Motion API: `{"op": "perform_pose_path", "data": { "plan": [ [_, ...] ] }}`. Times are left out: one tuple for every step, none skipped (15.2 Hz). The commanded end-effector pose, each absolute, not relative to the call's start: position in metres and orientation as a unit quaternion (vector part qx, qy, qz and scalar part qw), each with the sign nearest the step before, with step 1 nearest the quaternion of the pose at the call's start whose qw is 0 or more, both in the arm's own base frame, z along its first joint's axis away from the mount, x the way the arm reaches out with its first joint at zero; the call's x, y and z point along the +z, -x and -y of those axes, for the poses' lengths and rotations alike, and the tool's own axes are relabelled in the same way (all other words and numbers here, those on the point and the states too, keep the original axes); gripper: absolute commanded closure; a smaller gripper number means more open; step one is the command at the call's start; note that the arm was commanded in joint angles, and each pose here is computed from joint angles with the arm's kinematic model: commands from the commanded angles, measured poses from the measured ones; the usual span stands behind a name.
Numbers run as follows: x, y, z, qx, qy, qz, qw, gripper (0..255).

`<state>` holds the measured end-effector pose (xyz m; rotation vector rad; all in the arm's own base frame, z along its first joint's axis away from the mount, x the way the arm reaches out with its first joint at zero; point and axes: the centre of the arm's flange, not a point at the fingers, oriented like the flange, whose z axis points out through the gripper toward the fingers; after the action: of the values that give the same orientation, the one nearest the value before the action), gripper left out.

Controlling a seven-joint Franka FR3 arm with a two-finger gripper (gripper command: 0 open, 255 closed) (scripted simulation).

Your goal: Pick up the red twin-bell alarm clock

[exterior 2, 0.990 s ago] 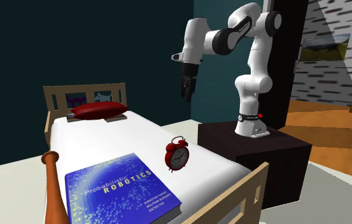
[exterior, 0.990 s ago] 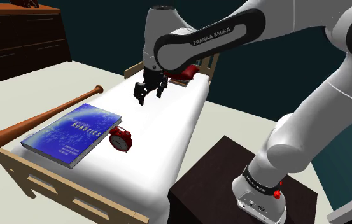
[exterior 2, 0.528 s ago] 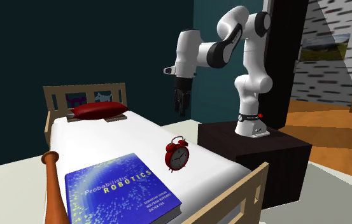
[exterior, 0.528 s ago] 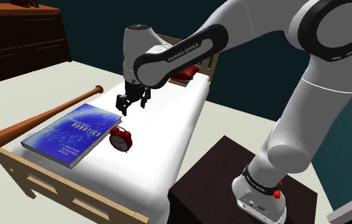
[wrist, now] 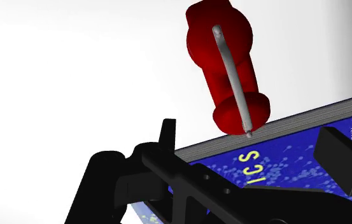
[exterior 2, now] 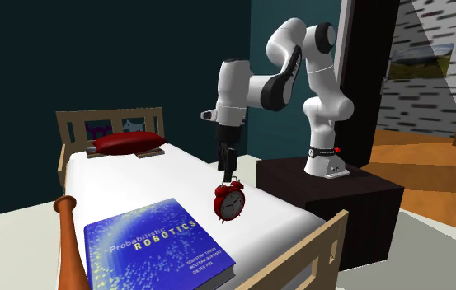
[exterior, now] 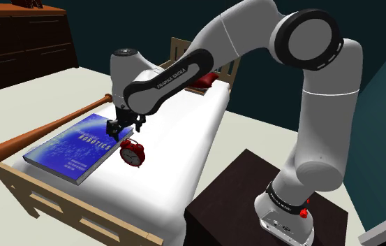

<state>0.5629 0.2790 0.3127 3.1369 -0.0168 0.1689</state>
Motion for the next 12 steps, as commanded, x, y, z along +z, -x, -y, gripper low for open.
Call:
{"op": "perform_pose_path", "data": {
  "plan": [
    [0.3,-0.569,-0.285,0.053,-0.999,0.005,-0.001,0],
    [0.295,-0.569,-0.285,0.053,-0.999,0.005,-0.001,0],
    [0.29,-0.569,-0.285,0.053,-0.999,0.005,-0.001,0],
    [0.284,-0.569,-0.285,0.053,-0.999,0.005,-0.001,0],
    [0.279,-0.569,-0.285,0.053,-0.999,0.005,-0.001,0],
    [0.274,-0.569,-0.285,0.053,-0.999,0.005,-0.001,0],
    [0.266,-0.569,-0.285,0.053,-0.999,0.005,-0.001,0],
    [0.266,-0.569,-0.285,0.053,-0.999,0.005,-0.001,0],
    [0.266,-0.569,-0.285,0.053,-0.999,0.005,-0.001,0],
    [0.265,-0.569,-0.285,0.053,-0.999,0.005,-0.001,255],
    [0.265,-0.569,-0.285,0.053,-0.999,0.005,-0.001,255],
    [0.265,-0.569,-0.285,0.053,-0.999,0.005,-0.001,255]
  ]
}}
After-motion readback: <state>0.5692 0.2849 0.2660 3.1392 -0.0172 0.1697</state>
